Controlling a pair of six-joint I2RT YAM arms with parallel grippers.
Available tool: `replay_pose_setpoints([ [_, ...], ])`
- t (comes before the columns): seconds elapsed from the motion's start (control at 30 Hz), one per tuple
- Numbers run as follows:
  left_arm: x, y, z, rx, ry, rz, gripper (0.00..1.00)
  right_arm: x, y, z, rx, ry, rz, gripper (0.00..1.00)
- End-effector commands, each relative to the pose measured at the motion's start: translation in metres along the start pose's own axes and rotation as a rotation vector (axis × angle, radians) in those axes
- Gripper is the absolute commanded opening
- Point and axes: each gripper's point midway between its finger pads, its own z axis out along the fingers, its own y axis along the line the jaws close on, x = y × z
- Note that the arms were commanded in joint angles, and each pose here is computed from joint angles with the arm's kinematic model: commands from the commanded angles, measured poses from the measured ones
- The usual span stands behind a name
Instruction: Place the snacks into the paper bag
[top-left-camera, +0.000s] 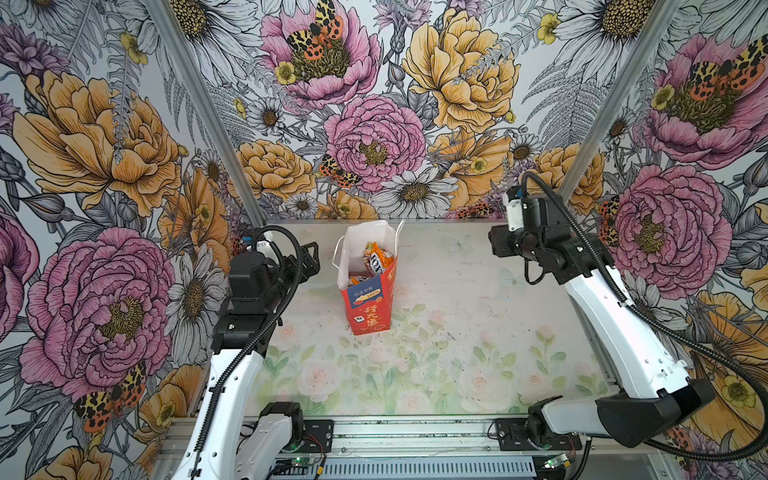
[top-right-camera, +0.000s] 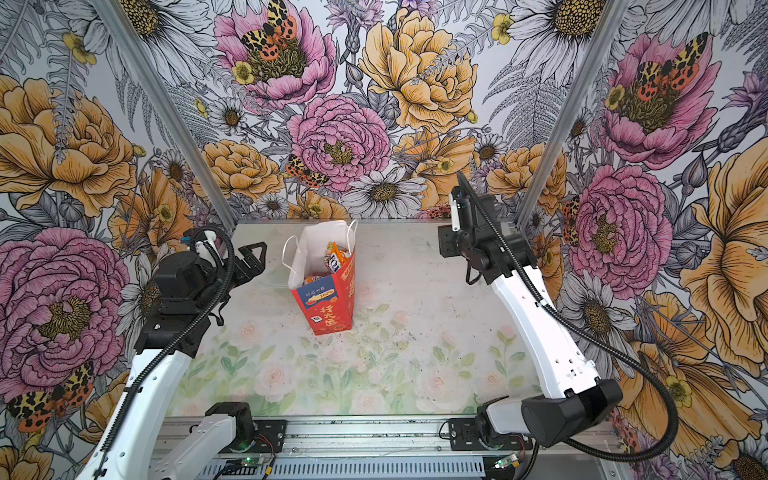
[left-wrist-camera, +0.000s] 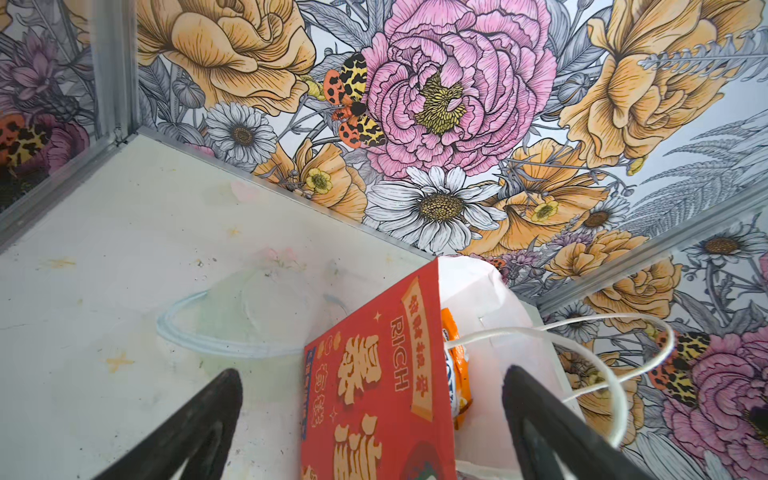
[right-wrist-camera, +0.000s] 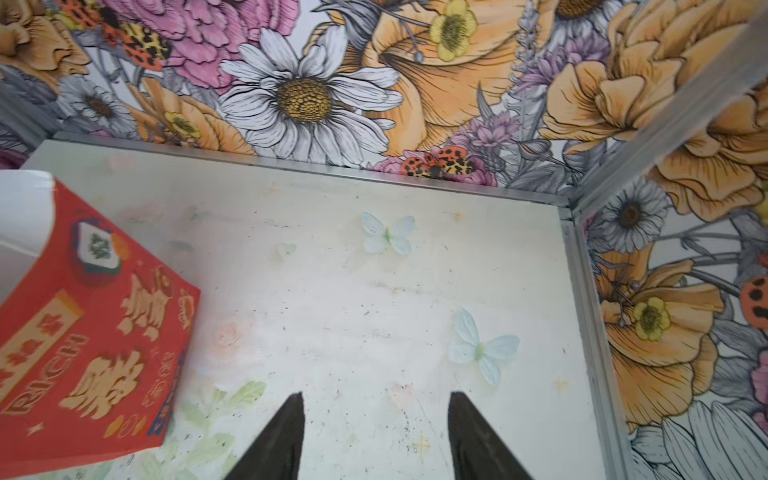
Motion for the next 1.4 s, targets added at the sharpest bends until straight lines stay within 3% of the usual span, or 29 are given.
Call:
replay_pose_setpoints([
  [0.0, -0.015, 0.005, 0.001, 0.003, -0.128, 0.085, 0.99, -0.001, -0.017, 0.022, 0.005, -0.098, 0.023, 0.57],
  [0.23, -0.007, 0.025, 0.003, -0.036, -0.239, 0.164, 0.99, 0.065, -0.053, 0.089, 0.054, -0.025, 0.084, 0.61],
  [0.63, 0.016, 0.052, 0.018, -0.109, -0.249, 0.246, 0.99, 0.131, -0.074, 0.165, 0.056, -0.081, 0.101, 0.65],
  [1.37, 0.071, 0.104, 0.055, -0.169, -0.286, 0.354, 0.99, 0.159, -0.092, 0.155, 0.147, -0.365, 0.085, 0.7],
])
